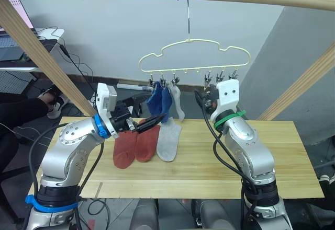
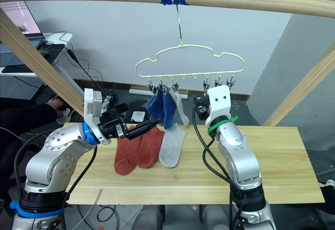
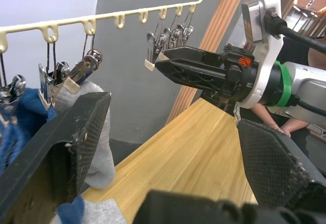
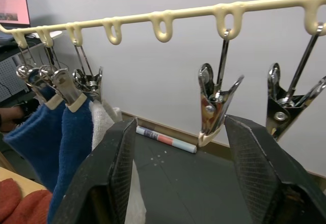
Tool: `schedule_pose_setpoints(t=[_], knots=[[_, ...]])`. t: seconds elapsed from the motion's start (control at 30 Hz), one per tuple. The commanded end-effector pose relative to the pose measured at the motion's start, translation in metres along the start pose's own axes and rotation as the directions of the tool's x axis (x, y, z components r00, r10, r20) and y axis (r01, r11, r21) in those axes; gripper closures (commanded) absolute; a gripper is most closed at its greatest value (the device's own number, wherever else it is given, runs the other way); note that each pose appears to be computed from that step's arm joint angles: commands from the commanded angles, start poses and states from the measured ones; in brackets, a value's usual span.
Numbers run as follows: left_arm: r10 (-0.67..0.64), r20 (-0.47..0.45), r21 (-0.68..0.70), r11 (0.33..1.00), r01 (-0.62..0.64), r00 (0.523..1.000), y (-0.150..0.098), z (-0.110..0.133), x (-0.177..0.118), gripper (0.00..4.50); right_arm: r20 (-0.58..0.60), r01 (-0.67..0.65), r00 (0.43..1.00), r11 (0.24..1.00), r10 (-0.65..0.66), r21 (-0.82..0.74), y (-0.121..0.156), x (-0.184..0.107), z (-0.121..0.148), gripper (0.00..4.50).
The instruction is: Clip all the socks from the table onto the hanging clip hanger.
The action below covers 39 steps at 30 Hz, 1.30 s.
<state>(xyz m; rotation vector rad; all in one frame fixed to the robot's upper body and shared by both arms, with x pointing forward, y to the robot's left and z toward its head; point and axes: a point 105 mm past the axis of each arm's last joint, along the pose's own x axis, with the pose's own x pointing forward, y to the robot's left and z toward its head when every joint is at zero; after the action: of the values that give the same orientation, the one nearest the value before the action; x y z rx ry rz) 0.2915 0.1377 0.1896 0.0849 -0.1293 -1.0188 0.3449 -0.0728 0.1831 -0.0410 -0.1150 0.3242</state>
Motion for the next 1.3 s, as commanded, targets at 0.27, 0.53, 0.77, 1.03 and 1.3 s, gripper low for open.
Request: schedule_pose_setpoints(t=[0.27, 0.53, 0.77, 1.03, 1.3], knots=[[-0.041, 0.059, 0.024, 0.999, 0.040, 0.997, -0.008, 0.018, -0.004, 0.00, 0.078, 0.036, 0.996, 0.999, -0.037, 0.016, -0.004, 0.015, 0.023, 1.73], [-0.010, 0.044, 0.038, 0.999, 0.008, 0.999, -0.007, 0.011, -0.013, 0.00, 0.110, 0.001, 0.994, 1.000, -0.004, 0.025, 0.005, 0.020, 0.029, 1.73], [-0.001, 0.045, 0.045, 0.999, -0.001, 0.999, -0.009, 0.009, -0.013, 0.00, 0.118, -0.012, 0.993, 0.999, 0.006, 0.050, 0.009, 0.021, 0.031, 1.73], [0.004, 0.062, 0.045, 0.999, -0.007, 0.998, -0.011, 0.013, -0.011, 0.00, 0.142, 0.016, 0.990, 0.998, -0.025, 0.064, 0.003, 0.023, 0.036, 1.73], [0.005, 0.059, 0.051, 0.999, -0.008, 0.998, -0.009, 0.012, -0.012, 0.00, 0.135, 0.019, 0.990, 0.997, -0.029, 0.074, 0.004, 0.023, 0.034, 1.73]])
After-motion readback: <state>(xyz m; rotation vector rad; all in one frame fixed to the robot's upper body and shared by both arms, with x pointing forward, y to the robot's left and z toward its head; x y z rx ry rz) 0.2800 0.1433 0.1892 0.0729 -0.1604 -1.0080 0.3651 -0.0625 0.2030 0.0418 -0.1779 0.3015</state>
